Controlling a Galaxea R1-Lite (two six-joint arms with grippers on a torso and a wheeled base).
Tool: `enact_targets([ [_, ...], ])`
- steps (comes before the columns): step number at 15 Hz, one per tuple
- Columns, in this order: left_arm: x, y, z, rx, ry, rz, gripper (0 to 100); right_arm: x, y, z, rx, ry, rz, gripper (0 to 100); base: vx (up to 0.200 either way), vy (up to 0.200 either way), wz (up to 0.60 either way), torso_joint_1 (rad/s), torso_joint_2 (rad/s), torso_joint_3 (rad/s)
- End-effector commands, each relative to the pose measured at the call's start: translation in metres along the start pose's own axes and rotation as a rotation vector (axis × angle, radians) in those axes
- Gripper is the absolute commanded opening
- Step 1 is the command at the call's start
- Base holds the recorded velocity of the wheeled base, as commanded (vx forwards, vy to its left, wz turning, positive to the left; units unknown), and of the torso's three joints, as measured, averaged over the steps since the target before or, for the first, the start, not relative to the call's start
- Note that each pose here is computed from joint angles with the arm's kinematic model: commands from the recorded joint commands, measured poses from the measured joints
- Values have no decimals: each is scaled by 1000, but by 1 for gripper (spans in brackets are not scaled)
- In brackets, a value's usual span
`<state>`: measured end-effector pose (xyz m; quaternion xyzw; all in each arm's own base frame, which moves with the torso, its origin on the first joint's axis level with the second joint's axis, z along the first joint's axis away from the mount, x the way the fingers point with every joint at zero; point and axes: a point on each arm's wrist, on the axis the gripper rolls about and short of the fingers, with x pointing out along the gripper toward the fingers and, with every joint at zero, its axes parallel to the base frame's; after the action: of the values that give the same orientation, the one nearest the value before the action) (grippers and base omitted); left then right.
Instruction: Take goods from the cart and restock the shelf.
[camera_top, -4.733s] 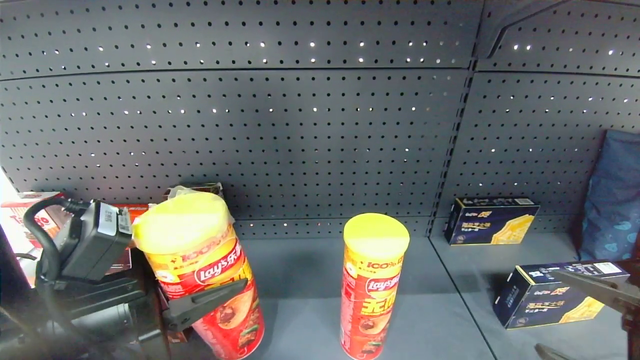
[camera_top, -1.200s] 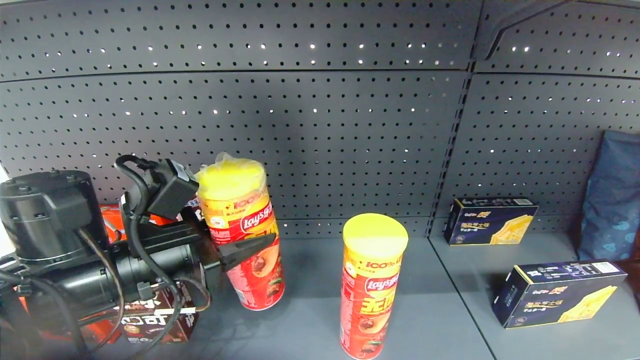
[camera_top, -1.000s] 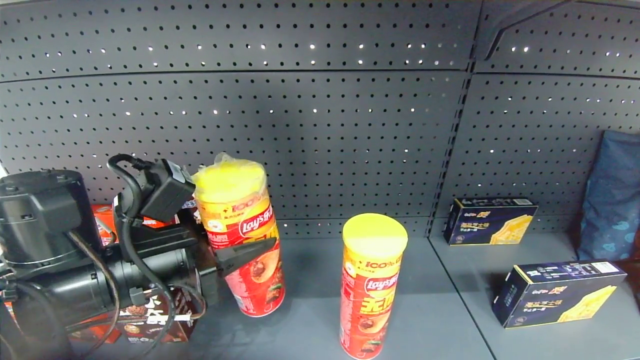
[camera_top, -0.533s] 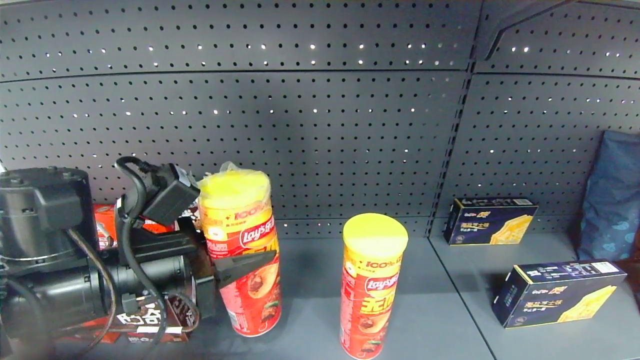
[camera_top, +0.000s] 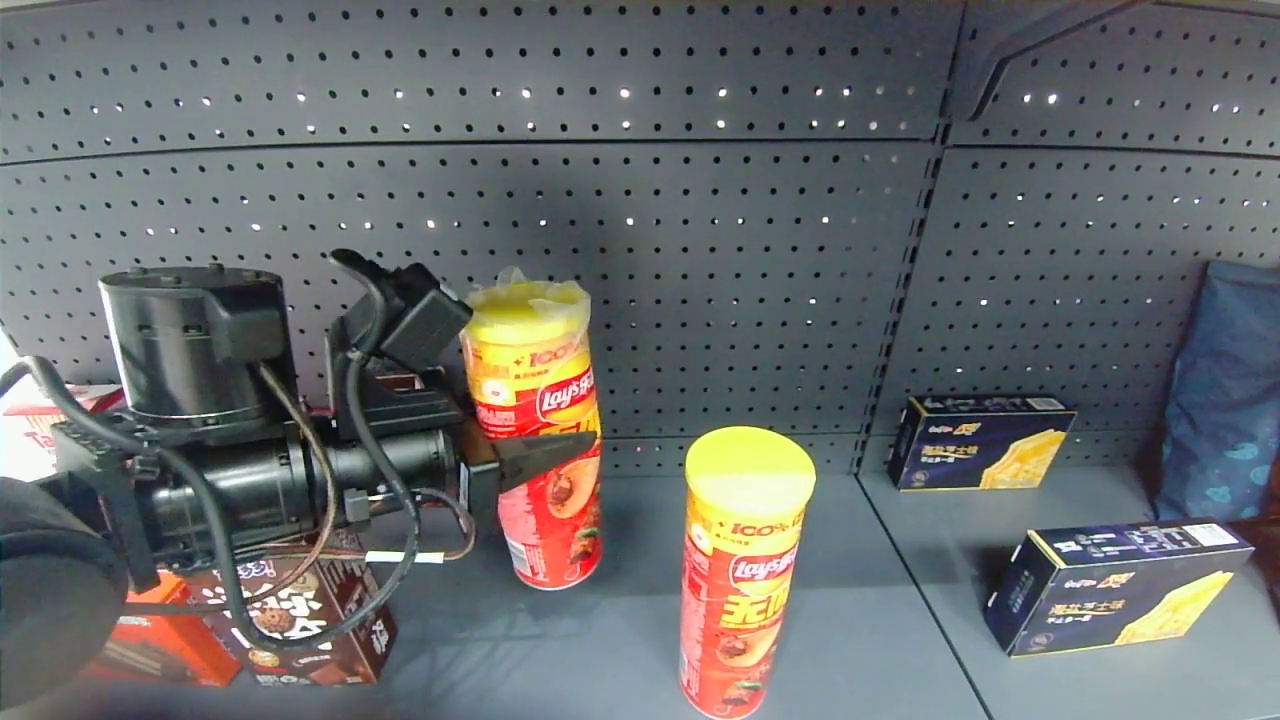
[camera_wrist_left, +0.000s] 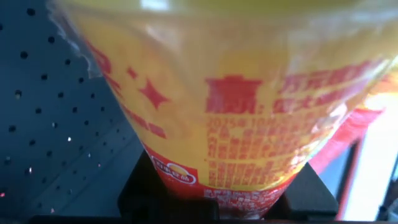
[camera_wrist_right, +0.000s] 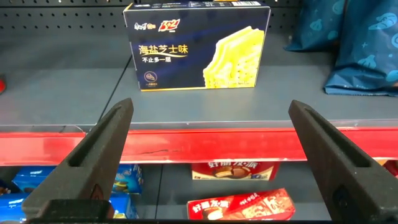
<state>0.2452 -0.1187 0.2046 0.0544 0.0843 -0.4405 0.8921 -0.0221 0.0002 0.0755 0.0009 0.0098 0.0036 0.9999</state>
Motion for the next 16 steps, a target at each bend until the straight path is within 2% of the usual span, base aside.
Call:
enact_targets([
  [1,18,9,-8,-11,23,-4,0,0,0,0,0,2,0,100,0,0,0,0,0,0],
  [3,28,12,-12,-10,28,-11,0,0,0,0,0,2,0,100,0,0,0,0,0,0],
  [6,42,15,-21,11,54,-23,0,0,0,0,0,2,0,100,0,0,0,0,0,0],
  [11,64,27,-22,10,54,-21,0,0,0,0,0,2,0,100,0,0,0,0,0,0],
  [16,78,28,-28,1,67,-40,0,0,0,0,0,2,0,100,0,0,0,0,0,0],
])
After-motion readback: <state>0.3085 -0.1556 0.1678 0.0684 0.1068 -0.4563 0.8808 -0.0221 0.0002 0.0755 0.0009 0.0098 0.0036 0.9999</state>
